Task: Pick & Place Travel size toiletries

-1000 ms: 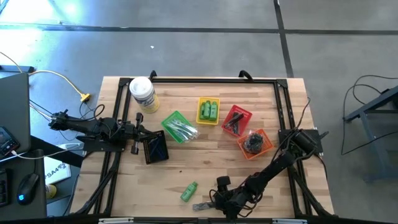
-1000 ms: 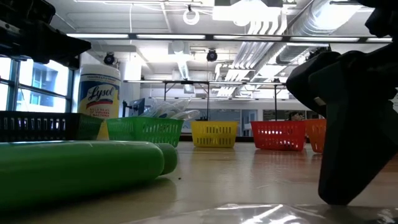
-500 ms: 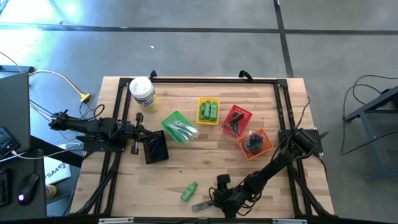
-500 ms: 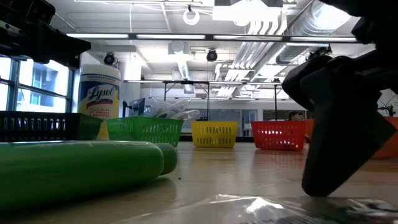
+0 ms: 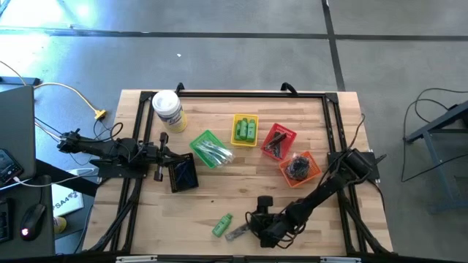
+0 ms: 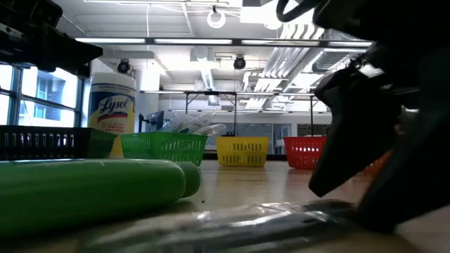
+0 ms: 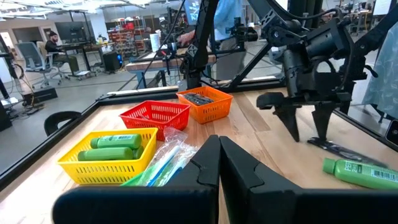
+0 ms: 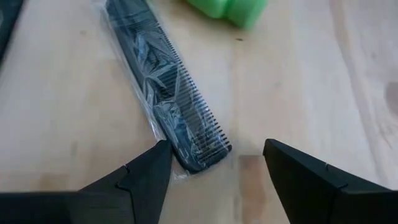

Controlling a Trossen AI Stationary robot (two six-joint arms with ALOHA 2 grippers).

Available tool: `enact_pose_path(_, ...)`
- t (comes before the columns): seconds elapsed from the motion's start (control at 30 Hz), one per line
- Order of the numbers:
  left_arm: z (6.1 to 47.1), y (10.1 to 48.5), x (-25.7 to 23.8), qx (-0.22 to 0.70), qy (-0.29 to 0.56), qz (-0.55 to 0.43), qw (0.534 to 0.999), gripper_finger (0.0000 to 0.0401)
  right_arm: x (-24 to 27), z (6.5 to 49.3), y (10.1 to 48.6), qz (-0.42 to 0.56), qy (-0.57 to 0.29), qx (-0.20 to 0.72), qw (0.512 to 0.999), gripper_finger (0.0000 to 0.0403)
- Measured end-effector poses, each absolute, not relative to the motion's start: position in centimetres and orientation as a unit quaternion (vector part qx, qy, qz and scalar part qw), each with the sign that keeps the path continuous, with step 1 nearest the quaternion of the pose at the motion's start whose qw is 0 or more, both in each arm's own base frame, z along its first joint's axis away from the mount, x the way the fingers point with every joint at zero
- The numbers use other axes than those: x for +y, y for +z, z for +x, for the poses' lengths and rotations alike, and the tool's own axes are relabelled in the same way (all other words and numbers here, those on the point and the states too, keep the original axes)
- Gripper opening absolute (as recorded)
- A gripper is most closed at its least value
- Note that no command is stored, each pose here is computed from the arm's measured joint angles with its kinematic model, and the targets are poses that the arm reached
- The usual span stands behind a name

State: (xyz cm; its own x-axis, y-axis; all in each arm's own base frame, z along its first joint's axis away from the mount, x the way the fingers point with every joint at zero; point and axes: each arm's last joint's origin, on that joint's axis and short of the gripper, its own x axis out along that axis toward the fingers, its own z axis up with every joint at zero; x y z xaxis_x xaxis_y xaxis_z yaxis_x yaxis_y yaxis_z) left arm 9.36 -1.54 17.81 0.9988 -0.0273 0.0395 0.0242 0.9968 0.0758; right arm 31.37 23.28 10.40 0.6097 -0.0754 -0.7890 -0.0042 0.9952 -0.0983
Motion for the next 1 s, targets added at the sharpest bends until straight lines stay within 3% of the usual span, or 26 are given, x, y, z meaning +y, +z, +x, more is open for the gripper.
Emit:
enact_pose_path(0.3, 9.4, 17.8, -1.5, -0.02, -0.013, 0.038, 0.999, 0.0, 22.1, 31.5, 11.6, -0.06, -0.03, 0.449, 0.891, 0.025)
enact_pose_path(0.53, 9.4, 17.8, -1.5, -0.02, -0.013, 0.038, 0.999, 0.0, 22.4, 31.2, 12.2, -0.123, 0.033, 0.456, 0.881, 0.025)
enact_pose_path(0.77, 9.4, 17.8, -1.5, -0.02, -0.013, 0.038, 0.999, 0.0, 22.2, 31.1, 15.4, -0.076, 0.093, 0.442, 0.889, 0.025)
enact_pose_path(1.0, 9.4, 17.8, -1.5, -0.019, -0.013, 0.048, 0.999, 0.0, 22.3, 31.4, 16.8, -0.095, 0.144, 0.408, 0.897, 0.025)
